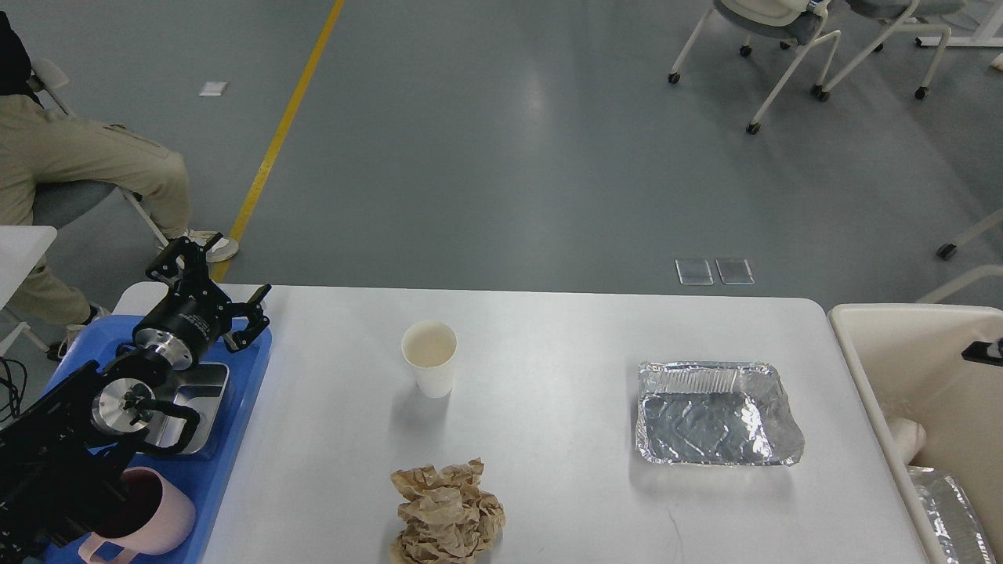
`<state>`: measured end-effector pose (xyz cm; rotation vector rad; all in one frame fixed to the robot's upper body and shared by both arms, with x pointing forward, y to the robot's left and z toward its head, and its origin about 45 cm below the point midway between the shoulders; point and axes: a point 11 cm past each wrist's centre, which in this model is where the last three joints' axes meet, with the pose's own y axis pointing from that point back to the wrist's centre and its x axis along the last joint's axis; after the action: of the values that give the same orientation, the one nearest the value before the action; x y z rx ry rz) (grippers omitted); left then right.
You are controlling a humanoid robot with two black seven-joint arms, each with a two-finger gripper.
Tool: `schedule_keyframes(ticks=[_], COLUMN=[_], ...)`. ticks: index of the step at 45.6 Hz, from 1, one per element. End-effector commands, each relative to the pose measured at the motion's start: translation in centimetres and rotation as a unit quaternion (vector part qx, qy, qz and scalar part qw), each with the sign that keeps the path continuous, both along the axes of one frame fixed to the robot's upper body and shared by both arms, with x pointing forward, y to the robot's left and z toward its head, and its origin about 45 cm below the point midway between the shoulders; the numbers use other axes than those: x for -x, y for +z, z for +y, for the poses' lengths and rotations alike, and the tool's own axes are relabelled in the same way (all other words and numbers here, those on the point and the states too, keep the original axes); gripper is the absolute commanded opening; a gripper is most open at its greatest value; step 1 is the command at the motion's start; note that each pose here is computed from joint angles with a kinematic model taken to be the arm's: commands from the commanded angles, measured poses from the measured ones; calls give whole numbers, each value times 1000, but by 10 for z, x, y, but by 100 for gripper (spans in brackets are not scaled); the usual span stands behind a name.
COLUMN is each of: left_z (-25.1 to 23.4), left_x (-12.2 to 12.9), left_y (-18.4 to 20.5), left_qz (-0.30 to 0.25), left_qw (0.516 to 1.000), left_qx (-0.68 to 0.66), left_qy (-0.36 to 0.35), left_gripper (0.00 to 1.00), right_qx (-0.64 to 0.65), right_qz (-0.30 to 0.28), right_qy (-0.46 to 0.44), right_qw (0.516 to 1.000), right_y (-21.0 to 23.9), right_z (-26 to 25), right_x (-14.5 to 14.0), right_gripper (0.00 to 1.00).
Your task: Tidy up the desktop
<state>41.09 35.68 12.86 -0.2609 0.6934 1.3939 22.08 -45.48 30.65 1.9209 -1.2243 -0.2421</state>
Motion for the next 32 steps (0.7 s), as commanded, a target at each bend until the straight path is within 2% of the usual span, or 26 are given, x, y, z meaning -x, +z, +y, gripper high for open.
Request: schedule_keyframes(ticks=[1, 10, 16, 22, 32], left_z=[5, 5, 7, 10, 23], left_x=[1, 1, 0, 1, 7], left_y=[1, 1, 3, 5, 8], left_qz=[-3, -3, -6, -12, -24], left_qw=[1000, 1000, 1000, 1000, 1000], left_qx=[0, 2, 2, 3, 2], left_qy=[6, 8, 9, 5, 2], left_gripper=[97, 97, 97, 97, 97], right_qx=[3, 6, -12, 11, 44], right_qz=[-19, -43, -48, -93, -138], right_qy=[-12, -55, -40, 50, 206], right_qw=[1000, 998, 998, 994, 968], right_y=[1, -11, -22, -29, -76], right_z=[-4, -18, -13, -1, 36], right_x=[-7, -18, -21, -27, -34], right_gripper=[100, 100, 100, 100, 100])
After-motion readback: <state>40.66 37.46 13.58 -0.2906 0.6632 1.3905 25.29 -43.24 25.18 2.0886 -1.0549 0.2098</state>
